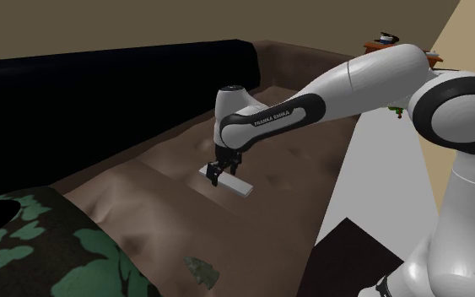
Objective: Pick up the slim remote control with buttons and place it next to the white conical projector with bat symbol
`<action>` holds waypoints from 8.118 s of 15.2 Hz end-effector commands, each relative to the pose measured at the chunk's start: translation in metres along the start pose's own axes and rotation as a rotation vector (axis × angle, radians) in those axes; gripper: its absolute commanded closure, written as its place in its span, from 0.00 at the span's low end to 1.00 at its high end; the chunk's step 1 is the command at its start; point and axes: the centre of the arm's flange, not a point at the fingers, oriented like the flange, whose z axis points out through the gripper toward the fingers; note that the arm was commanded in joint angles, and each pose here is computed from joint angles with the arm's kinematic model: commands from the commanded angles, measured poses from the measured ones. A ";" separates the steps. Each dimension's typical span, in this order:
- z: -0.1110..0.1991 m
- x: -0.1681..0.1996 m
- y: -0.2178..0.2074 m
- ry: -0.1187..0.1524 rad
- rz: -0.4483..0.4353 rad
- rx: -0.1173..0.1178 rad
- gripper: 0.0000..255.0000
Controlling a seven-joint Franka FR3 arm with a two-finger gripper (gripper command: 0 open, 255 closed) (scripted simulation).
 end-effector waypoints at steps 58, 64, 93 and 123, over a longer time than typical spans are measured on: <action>-0.253 -0.012 -0.004 0.000 0.000 0.000 1.00; -0.285 -0.013 -0.004 0.000 0.000 0.000 1.00; -0.318 -0.232 -0.155 0.000 0.000 0.000 1.00; -0.207 -0.333 -0.227 0.000 0.000 0.000 1.00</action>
